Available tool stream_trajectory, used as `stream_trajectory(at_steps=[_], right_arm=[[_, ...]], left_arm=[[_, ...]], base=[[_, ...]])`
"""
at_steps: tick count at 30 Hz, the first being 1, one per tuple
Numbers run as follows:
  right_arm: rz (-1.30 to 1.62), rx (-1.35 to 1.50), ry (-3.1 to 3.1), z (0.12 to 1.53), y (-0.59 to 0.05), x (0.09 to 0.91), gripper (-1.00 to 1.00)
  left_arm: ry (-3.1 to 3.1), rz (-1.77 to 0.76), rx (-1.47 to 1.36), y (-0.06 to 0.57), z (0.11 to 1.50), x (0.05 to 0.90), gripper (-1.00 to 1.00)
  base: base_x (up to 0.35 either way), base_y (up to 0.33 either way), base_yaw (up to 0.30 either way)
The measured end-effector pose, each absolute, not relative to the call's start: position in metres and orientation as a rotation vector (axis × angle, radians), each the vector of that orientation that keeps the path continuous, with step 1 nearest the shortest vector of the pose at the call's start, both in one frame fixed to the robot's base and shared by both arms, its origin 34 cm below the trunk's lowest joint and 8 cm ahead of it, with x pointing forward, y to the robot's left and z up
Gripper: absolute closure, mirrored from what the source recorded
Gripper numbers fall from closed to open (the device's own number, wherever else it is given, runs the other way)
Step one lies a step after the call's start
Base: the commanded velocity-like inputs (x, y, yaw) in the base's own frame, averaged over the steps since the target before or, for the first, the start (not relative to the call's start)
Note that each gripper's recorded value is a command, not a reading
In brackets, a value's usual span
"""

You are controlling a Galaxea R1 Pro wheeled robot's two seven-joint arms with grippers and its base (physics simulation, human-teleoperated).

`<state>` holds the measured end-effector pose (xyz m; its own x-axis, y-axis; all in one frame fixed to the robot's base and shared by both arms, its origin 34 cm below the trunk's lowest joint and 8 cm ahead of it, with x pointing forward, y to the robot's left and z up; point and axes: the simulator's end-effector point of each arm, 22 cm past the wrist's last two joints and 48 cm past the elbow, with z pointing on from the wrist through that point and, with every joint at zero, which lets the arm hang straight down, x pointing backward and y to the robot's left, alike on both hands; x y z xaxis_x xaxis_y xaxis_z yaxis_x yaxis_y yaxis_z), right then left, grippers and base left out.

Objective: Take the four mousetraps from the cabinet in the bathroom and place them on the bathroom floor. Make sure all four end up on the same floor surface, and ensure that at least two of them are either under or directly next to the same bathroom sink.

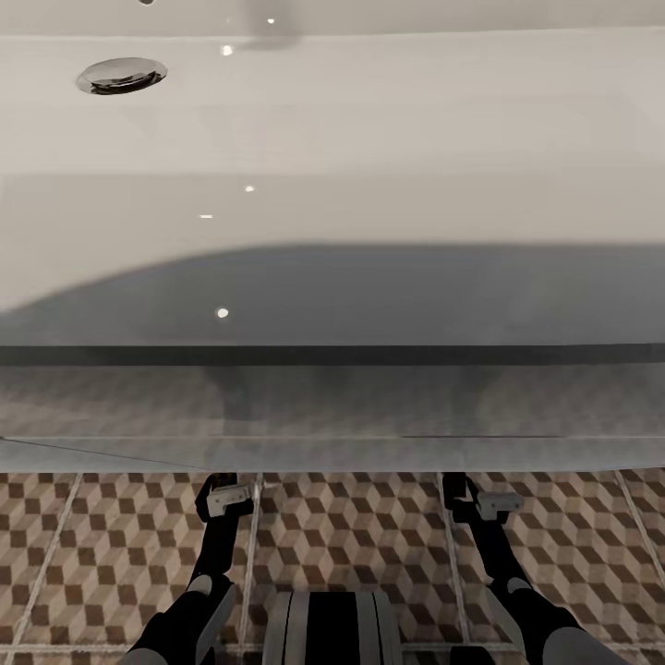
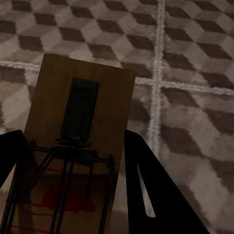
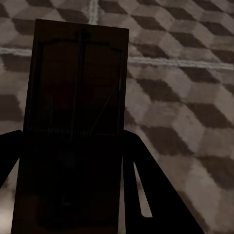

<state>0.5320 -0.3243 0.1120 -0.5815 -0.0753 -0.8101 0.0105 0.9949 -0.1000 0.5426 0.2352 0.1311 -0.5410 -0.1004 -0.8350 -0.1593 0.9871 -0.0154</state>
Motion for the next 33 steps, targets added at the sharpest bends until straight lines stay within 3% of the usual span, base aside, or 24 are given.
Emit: stream_trajectory(at_steps=[22,33], right_arm=[[-0.116,-0.047,2.203,0.1091,-0.3246,0.5279,1.0],[-0.116,-0.047,2.206,0.1086,-0.3248,0.5267,1.0]], left_arm=[[2.147,0.076,-0.181,0.2351,0.1311,0.5425,1.0],[2.146,0.074,-0.177,0.2352,0.1312,0.5427,1.0]], base=[[0.002,0.0,0.0],[0.142,0.0,0.0]])
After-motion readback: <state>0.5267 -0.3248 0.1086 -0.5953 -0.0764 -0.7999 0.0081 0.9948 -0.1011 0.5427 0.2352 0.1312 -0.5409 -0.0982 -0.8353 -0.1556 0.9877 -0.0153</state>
